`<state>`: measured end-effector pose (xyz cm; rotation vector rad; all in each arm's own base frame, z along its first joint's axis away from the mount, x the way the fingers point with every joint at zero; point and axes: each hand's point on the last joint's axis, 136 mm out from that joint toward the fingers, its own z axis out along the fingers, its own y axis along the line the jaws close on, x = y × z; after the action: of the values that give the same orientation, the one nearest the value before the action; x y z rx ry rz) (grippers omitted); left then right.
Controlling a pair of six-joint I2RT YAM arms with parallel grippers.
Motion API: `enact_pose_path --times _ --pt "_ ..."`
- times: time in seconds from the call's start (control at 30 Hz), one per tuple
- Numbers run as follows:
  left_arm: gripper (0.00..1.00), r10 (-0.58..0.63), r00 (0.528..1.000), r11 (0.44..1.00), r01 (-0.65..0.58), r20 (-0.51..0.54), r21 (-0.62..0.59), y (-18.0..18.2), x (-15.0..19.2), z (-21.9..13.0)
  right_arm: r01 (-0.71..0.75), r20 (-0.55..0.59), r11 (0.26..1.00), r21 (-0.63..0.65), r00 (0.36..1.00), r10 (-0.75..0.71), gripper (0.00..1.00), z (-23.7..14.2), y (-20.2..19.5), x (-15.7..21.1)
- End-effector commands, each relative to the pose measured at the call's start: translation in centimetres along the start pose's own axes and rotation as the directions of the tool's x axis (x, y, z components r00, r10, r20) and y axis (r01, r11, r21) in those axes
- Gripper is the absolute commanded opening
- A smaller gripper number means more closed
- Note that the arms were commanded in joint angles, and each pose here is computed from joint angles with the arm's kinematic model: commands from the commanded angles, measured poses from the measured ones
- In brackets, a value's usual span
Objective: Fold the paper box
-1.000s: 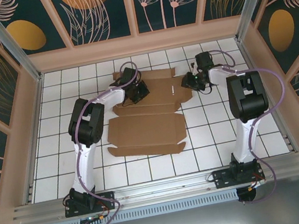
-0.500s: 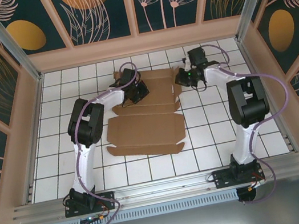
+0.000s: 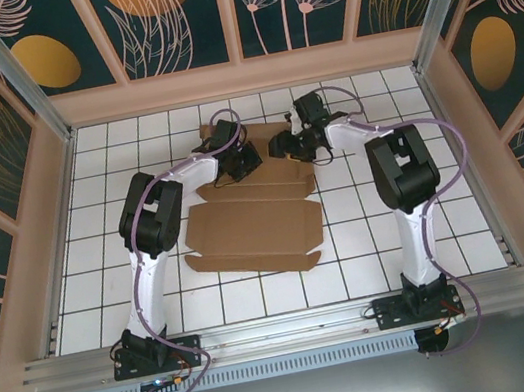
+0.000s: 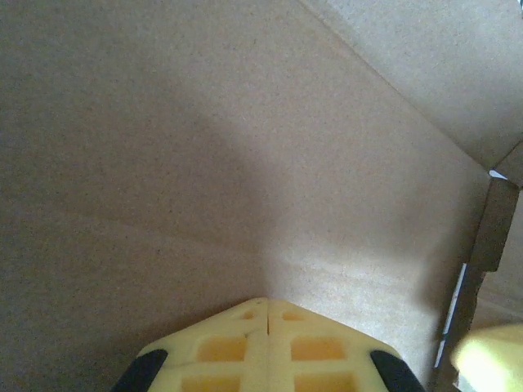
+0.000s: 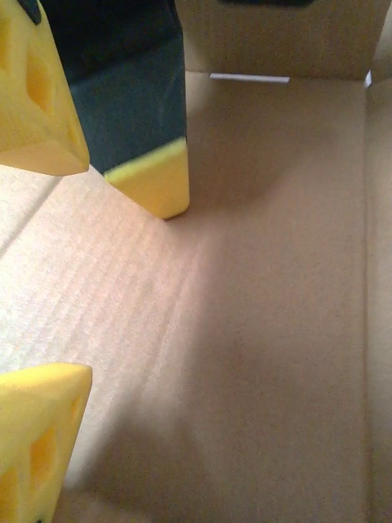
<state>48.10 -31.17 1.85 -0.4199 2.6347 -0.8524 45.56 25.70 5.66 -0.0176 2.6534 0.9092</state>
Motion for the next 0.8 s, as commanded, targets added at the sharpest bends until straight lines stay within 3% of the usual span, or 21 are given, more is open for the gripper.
enact_pose_path --times 0.0,0.2,0.3,0.47,0.57,0.63,0.7,0.77 --pt "0.0 -0.032 0.998 0.995 0.026 -0.057 -0.099 3.1 1.8 0.7 0.009 0.005 0.995 -0.097 1.0 -0.008 0.63 0.9 1.2 -0.6" --pt "0.0 -0.034 0.998 0.995 0.029 -0.053 -0.096 3.1 1.6 0.5 -0.011 -0.018 0.976 -0.216 1.0 0.007 0.63 1.8 2.3 0.0" --pt "0.0 -0.032 0.998 0.995 0.026 -0.054 -0.1 3.1 1.6 0.3 0.047 0.069 0.975 -0.215 0.997 -0.033 0.63 -1.2 3.7 -1.4" --pt "0.0 -0.025 0.999 0.994 0.02 -0.047 -0.104 3.3 1.3 0.1 0.103 0.261 0.975 -0.197 0.964 -0.05 0.6 -9.8 4.5 -4.0" --pt "0.0 -0.026 0.999 0.994 0.021 -0.046 -0.109 3.6 1.2 0.1 0.052 0.38 0.989 -0.136 0.925 0.004 0.54 -14.4 1.6 -4.7" --pt "0.0 -0.027 0.999 0.994 0.022 -0.044 -0.108 3.7 1.1 0.1 -0.062 0.445 0.997 -0.054 0.892 0.08 0.45 -16.4 -2.3 -4.8" --pt "0.0 -0.026 0.999 0.994 0.021 -0.042 -0.11 3.7 1.1 0.1 -0.158 0.457 0.987 0.018 0.88 0.133 0.36 -16.8 -5.6 -4.2" --pt "0.0 -0.027 0.999 0.994 0.022 -0.043 -0.11 3.8 1.1 0.0 -0.245 0.443 0.963 0.109 0.879 0.174 0.36 -16.3 -8.9 -3.1"
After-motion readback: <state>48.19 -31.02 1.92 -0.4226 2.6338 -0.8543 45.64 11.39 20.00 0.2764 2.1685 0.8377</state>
